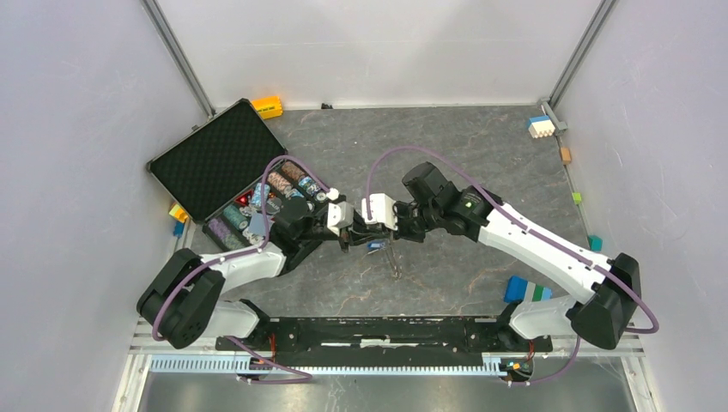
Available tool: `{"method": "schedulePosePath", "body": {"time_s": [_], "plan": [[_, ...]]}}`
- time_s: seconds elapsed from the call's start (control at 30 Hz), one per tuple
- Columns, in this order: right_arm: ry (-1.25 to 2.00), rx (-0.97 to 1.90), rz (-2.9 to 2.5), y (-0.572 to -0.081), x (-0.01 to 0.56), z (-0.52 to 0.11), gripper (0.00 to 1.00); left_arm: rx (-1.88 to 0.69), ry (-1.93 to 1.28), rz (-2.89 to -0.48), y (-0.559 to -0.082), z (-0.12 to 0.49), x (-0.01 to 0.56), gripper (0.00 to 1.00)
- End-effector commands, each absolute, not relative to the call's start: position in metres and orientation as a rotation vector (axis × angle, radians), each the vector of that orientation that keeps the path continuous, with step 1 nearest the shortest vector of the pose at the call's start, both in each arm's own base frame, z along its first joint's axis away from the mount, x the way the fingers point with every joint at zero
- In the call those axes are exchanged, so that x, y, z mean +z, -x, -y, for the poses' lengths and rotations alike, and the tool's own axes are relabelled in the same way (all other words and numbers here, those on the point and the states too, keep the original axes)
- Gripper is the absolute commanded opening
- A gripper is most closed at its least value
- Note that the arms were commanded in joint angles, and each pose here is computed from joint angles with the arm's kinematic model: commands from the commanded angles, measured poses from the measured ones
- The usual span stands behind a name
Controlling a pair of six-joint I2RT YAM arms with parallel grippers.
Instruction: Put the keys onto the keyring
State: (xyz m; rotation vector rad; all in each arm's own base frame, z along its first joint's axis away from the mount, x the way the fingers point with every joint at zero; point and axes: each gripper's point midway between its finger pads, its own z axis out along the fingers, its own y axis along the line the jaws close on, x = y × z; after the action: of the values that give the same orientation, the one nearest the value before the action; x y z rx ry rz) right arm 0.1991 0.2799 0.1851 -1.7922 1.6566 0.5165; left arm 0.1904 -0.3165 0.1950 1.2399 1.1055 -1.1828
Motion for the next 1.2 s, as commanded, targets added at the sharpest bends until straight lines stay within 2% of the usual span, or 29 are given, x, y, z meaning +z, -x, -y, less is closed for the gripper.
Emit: {"method": "schedulePosePath", "body": {"time_s": [0.0, 0.13, 0.23, 0.33, 0.63, 1.03, 1.17], "plan": [[1.71, 0.496, -1.528, -0.206, 0.214, -0.287, 0.17, -1.179, -1.24, -0.957, -0.18, 0.315, 0.216, 0.02], [1.695, 0.522, -1.501, -0.201, 0.216, -0.283, 0.31, -1.197, -1.22, -0.927, -0.177, 0.312, 0.225, 0.02], [1.67, 0.536, -1.48, -0.199, 0.218, -0.277, 0.46, -1.214, -1.194, -0.913, -0.176, 0.308, 0.233, 0.02], [1.633, 0.577, -1.427, -0.197, 0.225, -0.271, 0.54, -1.23, -1.175, -0.885, -0.175, 0.303, 0.241, 0.02], [1.64, 0.757, -1.3, -0.175, 0.234, -0.277, 0.52, -1.286, -1.183, -0.833, -0.164, 0.302, 0.248, 0.02], [1.679, 0.925, -1.275, -0.163, 0.211, -0.292, 0.53, -1.295, -1.163, -0.823, -0.162, 0.3, 0.257, 0.02], [1.659, 0.907, -1.299, -0.17, 0.207, -0.294, 0.45, -1.302, -1.161, -0.817, -0.16, 0.3, 0.258, 0.02]]}}
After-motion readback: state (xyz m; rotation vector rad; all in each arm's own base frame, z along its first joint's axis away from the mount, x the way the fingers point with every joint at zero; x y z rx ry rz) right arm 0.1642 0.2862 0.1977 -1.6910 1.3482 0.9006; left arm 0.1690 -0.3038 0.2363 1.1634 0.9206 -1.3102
